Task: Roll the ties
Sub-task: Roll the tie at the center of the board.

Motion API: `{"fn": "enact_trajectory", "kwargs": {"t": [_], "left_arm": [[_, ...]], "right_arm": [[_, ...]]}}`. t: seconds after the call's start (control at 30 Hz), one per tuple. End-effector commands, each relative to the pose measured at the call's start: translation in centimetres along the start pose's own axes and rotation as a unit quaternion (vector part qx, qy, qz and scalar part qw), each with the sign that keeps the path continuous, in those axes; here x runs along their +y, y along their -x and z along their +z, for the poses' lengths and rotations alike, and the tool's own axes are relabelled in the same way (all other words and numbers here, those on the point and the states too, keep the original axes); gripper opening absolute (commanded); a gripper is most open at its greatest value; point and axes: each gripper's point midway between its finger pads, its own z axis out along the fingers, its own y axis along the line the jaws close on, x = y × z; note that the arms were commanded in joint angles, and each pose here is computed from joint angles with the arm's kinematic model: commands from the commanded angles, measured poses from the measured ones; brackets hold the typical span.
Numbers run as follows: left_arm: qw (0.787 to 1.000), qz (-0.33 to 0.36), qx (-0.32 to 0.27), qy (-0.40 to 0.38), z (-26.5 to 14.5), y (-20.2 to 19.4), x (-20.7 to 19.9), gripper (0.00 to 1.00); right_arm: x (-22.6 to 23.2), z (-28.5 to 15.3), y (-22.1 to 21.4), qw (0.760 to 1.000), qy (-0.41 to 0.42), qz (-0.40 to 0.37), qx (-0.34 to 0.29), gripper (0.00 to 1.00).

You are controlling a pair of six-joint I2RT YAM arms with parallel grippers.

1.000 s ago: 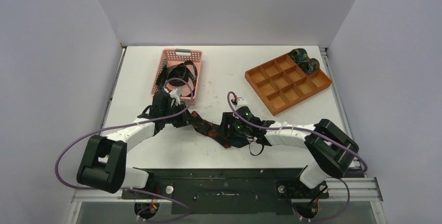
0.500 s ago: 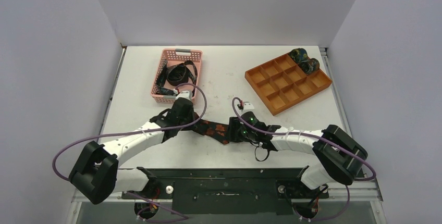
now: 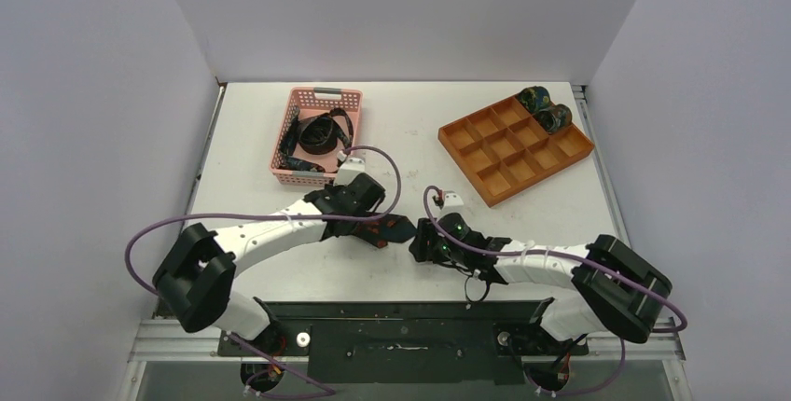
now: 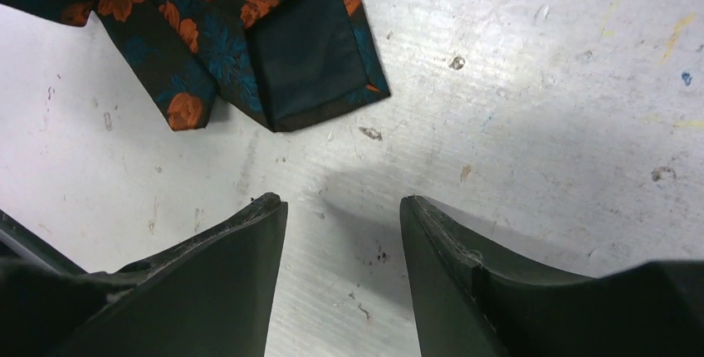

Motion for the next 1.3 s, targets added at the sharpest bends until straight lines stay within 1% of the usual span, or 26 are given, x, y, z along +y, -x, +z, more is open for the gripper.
{"fn": "enact_trajectory", "kwargs": {"t": [0.0,0.23,0.37,0.4,0.5,0.53,0.63,0.7,0.77,0.8,0.83,1.03,1.23,1.27], "left_arm": [[0.995,0.057,-0.023,0.080,-0.4,1.2,1.1,0.00],[0.982,0.130,-0.026,0.138,-0.3,0.6,-1.3,0.00],[0.979,0.143,-0.028,0.141,-0.1,0.5,-3.4,0.00],[0.980,0.142,-0.023,0.136,0.1,0.3,-3.9,0.02],[0.984,0.138,-0.015,0.116,0.3,-0.4,-5.1,0.10],[0.985,0.135,-0.013,0.108,0.2,-0.5,-5.6,0.15],[0.988,0.128,-0.004,0.081,0.0,-1.0,-6.9,0.35],[0.992,0.117,0.003,0.055,-0.3,-1.3,-7.9,0.44],[0.994,0.107,0.011,0.024,-0.6,-1.6,-9.1,0.57],[0.995,0.102,0.012,0.010,-0.7,-1.7,-9.7,0.61],[0.995,0.098,0.013,0.000,-1.0,-1.7,-10.1,0.64],[0.996,0.072,0.020,-0.052,-2.4,-1.6,-11.2,0.76],[0.994,0.051,0.013,-0.094,-4.6,-0.5,-10.7,1.00],[0.994,0.046,0.010,-0.101,-5.0,-0.3,-10.5,0.97]], "right_arm": [[0.0,-0.8,-0.7,1.000,0.009,0.005,-0.011,0.54],[-0.9,-2.6,-1.0,0.999,0.013,0.017,-0.043,0.54],[-1.3,-3.6,-0.5,0.997,0.018,0.029,-0.069,0.55],[-1.3,-3.7,-0.4,0.997,0.018,0.030,-0.071,0.55],[-1.5,-3.9,-0.4,0.997,0.015,0.030,-0.073,0.55],[-1.5,-3.9,-0.4,0.997,0.015,0.030,-0.072,0.55],[-1.6,-3.9,-0.6,0.997,0.014,0.030,-0.070,0.56],[-1.6,-3.9,-0.6,0.997,0.015,0.030,-0.071,0.56],[-1.5,-3.9,-0.4,0.997,0.015,0.031,-0.072,0.56],[-1.4,-3.9,-0.2,0.997,0.016,0.031,-0.074,0.56],[-1.4,-4.0,-0.1,0.997,0.016,0.031,-0.075,0.56],[-1.3,-4.3,0.8,0.996,0.015,0.032,-0.081,0.57],[-1.2,-4.7,1.9,0.996,0.021,0.037,-0.084,0.59],[-1.1,-4.7,2.1,0.996,0.023,0.036,-0.083,0.60]]}}
